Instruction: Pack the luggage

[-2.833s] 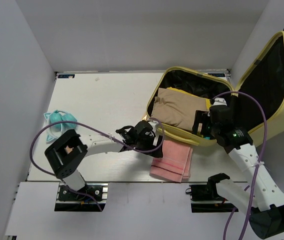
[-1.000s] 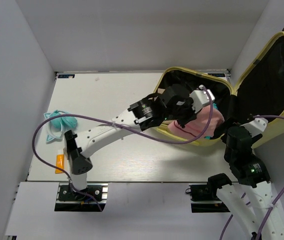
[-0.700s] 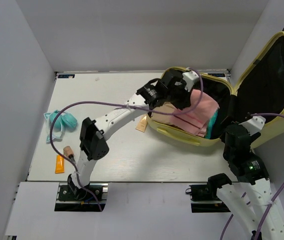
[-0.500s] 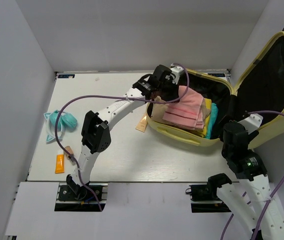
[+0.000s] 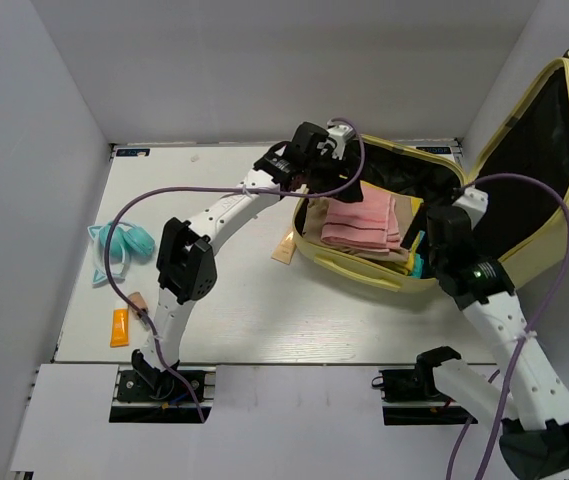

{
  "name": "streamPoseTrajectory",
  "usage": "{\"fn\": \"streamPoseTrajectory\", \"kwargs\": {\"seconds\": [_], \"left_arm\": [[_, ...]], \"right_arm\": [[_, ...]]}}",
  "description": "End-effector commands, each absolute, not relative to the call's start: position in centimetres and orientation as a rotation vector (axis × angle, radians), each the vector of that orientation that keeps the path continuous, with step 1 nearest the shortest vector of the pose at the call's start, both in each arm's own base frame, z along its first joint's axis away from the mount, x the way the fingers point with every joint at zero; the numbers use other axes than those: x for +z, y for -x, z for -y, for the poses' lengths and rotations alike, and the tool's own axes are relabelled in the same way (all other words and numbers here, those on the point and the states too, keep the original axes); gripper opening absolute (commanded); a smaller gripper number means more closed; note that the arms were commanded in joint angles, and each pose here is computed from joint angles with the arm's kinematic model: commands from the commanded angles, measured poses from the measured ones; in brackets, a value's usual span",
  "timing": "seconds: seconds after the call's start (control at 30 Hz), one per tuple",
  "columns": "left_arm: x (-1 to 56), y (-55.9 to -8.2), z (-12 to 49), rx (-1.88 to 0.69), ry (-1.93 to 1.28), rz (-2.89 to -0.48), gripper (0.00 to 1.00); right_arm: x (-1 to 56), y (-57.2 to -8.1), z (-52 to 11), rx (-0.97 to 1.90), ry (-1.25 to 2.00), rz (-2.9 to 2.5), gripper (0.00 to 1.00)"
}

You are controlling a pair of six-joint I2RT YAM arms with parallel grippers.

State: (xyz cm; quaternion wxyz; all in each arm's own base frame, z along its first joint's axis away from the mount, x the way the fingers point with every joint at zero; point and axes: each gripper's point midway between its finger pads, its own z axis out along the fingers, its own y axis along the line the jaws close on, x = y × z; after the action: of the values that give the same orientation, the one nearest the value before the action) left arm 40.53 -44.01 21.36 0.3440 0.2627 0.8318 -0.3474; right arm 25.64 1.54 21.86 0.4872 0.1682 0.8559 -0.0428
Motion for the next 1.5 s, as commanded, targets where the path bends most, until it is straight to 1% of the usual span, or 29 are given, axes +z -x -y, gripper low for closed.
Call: {"fn": "streamPoseTrajectory", "kwargs": {"seconds": [0.0,0.03,0.1,0.23,0.3,0.33,0.47,0.5,0.53,0.63,0.67,0.73,0.8,0.9,0.93,0.97,1.0,1.03,1.1,1.13,1.17,1.2,1.23,1.3,1.33,1.37,1.4,1.43,1.47], "left_arm": [[25.7,-41.4,39.9,-0.828,-0.596,-2.118,1.0],[24.9,-41.3,39.2,-0.814,-0.583,-2.145,1.0],[24.0,-41.4,37.9,-0.798,-0.557,-2.186,1.0],[22.6,-41.6,37.3,-0.763,-0.563,-2.216,1.0],[22.1,-41.8,37.6,-0.768,-0.574,-2.222,1.0],[21.4,-41.9,37.7,-0.78,-0.573,-2.24,1.0],[20.8,-42.0,38.8,-0.835,-0.58,-2.248,1.0],[20.9,-42.0,39.1,-0.854,-0.586,-2.237,0.97],[20.5,-42.1,39.4,-0.873,-0.584,-2.245,0.94],[20.1,-41.9,40.1,-0.913,-0.582,-2.253,0.9],[20.1,-41.8,40.4,-0.938,-0.589,-2.248,0.88],[20.0,-41.9,40.8,-0.965,-0.59,-2.245,0.87],[19.7,-41.5,41.4,-1.01,-0.612,-2.246,0.86],[19.5,-40.9,42.3,-1.035,-0.645,-2.24,0.84],[19.6,-40.7,42.6,-1.046,-0.667,-2.228,0.84],[19.6,-40.2,43.1,-1.047,-0.687,-2.224,0.83],[18.9,-40.1,43.4,-1.045,-0.691,-2.235,0.79],[18.8,-39.9,43.6,-1.048,-0.699,-2.237,0.77],[18.5,-39.6,44.1,-1.056,-0.71,-2.24,0.7],[17.9,-39.5,44.4,-1.067,-0.706,-2.254,0.67],[18.2,-39.7,44.5,-1.07,-0.699,-2.248,0.63],[18.2,-39.5,44.6,-1.086,-0.7,-2.252,0.54],[18.0,-39.5,44.7,-1.091,-0.703,-2.253,0.5],[18.3,-39.5,44.9,-1.1,-0.706,-2.243,0.39],[18.7,-39.6,44.8,-1.097,-0.699,-2.236,0.31],[18.8,-39.6,44.9,-1.102,-0.703,-2.23,0.27],[19.2,-39.7,44.9,-1.107,-0.701,-2.216,0.25],[19.7,-39.6,45.1,-1.111,-0.706,-2.199,0.19],[20.0,-39.6,45.2,-1.118,-0.707,-2.194,0.16]], "right_arm": [[24.7,-28.6,-4.7,0.05,-0.344,-2.06,0.89],[23.5,-29.6,-5.8,0.076,-0.322,-2.119,0.87],[23.6,-30.8,-7.9,0.164,-0.278,-2.158,0.83],[22.2,-33.4,-9.6,0.196,-0.288,-2.22,0.8],[21.9,-34.1,-10.1,0.214,-0.286,-2.228,0.8],[20.6,-34.5,-10.4,0.204,-0.286,-2.262,0.8],[18.7,-35.2,-10.4,0.169,-0.287,-2.304,0.8],[18.5,-35.4,-10.1,0.15,-0.292,-2.307,0.8],[17.8,-35.5,-10.1,0.137,-0.29,-2.319,0.78],[16.3,-35.5,-10.4,0.147,-0.283,-2.355,0.74],[16.0,-35.3,-10.5,0.149,-0.286,-2.366,0.69],[15.5,-35.3,-10.7,0.164,-0.3,-2.379,0.68],[14.9,-35.0,-10.7,0.16,-0.303,-2.395,0.59],[14.0,-34.4,-10.1,0.129,-0.319,-2.41,0.59],[14.0,-34.3,-9.8,0.116,-0.327,-2.409,0.61],[13.8,-34.1,-9.7,0.114,-0.333,-2.417,0.65],[13.1,-33.5,-9.4,0.091,-0.345,-2.439,0.75],[13.0,-33.3,-9.2,0.087,-0.352,-2.44,0.78],[12.2,-32.8,-9.2,0.088,-0.345,-2.464,0.79],[11.8,-32.4,-9.2,0.091,-0.342,-2.479,0.75],[11.6,-32.2,-9.8,0.138,-0.335,-2.488,0.69],[11.7,-32.2,-10.1,0.158,-0.33,-2.484,0.63],[12.0,-32.7,-10.4,0.187,-0.322,-2.45,0.48],[12.9,-32.9,-11.0,0.236,-0.311,-2.421,0.33],[14.0,-33.6,-11.2,0.267,-0.303,-2.37,0.27],[14.4,-33.8,-11.5,0.285,-0.288,-2.353,0.17],[15.2,-33.9,-11.6,0.297,-0.278,-2.327,0.14],[16.5,-34.5,-11.7,0.314,-0.278,-2.284,0.11],[17.1,-34.6,-11.7,0.317,-0.276,-2.267,0.04]]}}
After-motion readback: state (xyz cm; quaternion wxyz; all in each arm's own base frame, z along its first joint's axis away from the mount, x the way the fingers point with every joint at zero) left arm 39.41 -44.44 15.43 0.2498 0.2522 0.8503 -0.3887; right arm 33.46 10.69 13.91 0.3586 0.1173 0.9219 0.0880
